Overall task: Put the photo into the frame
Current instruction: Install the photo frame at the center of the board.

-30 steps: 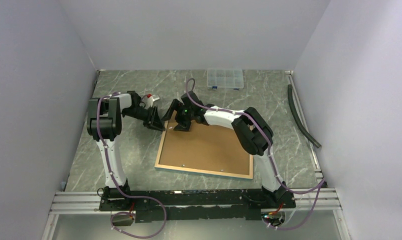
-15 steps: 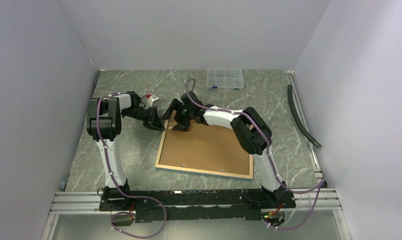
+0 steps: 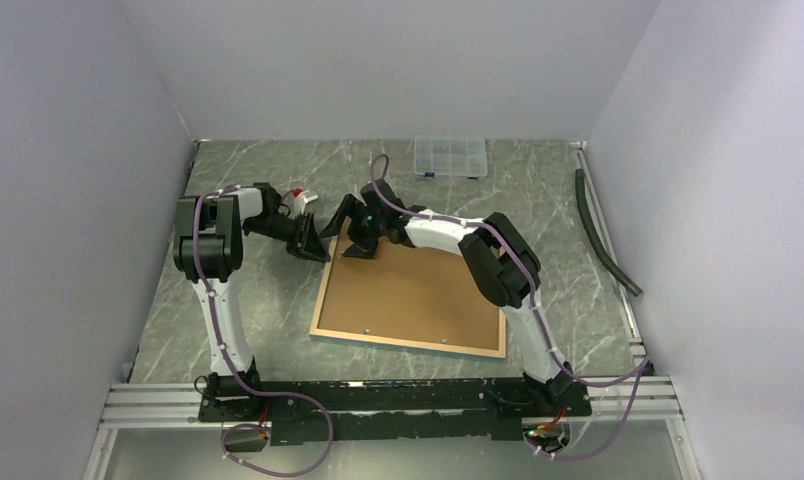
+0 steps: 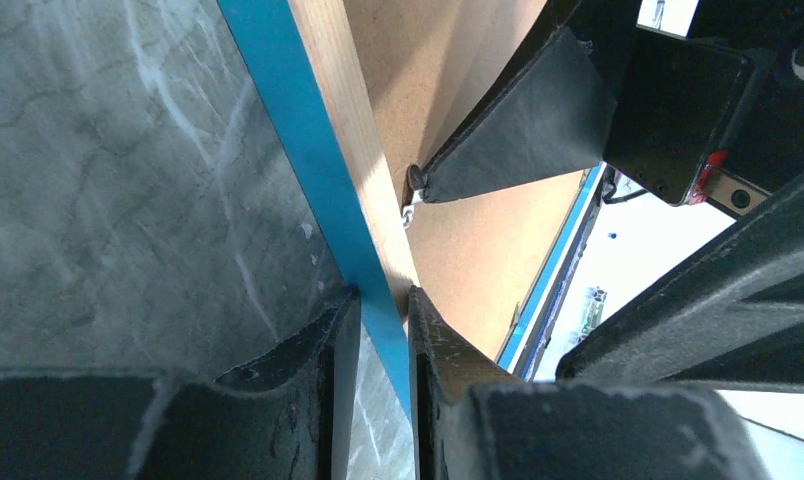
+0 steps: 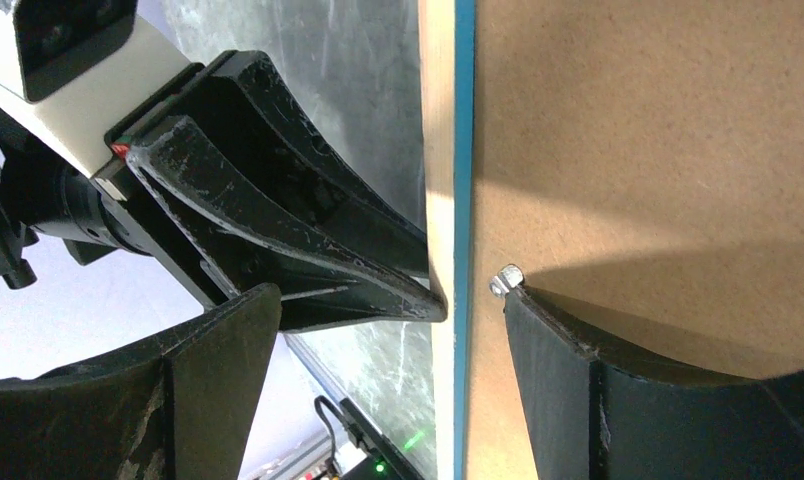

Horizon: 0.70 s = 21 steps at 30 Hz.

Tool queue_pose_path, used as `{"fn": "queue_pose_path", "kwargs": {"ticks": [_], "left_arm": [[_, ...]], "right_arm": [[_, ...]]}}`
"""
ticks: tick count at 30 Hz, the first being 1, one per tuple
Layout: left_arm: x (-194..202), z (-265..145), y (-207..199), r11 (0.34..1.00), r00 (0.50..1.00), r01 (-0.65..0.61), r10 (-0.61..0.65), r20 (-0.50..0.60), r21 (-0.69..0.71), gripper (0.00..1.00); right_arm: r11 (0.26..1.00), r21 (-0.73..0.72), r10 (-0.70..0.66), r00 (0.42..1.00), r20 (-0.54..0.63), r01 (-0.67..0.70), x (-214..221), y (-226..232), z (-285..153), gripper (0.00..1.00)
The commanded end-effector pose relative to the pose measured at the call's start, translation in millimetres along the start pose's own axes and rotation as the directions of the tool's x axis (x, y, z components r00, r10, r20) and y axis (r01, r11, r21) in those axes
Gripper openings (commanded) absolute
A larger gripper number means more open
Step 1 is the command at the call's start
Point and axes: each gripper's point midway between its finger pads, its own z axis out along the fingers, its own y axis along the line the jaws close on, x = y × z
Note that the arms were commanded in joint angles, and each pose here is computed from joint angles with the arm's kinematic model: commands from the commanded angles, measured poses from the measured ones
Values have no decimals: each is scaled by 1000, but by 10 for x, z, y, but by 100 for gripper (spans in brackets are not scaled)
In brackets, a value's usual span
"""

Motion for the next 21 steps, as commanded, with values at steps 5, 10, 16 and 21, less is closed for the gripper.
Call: {"fn": "queue_pose_path", "kwargs": {"ticks": [5, 10, 16, 21], "left_arm": [[226, 170, 158, 997, 995, -47, 42, -91, -53, 27], [218, 164, 149, 997, 995, -50, 46, -91, -51, 26], [199, 161, 133, 997, 995, -53, 48, -87, -49, 26], [199, 151, 123, 997, 995, -57, 52, -89, -50, 26]], "right_arm": [[999, -45, -10, 1000, 9, 10, -72, 42, 160, 86], [997, -70, -10, 1000, -23, 9, -6, 95, 160, 86], [997, -77, -28, 999, -46, 24, 45, 148, 152, 85], [995, -90, -45, 996, -81, 38, 97, 194, 187, 85]]}}
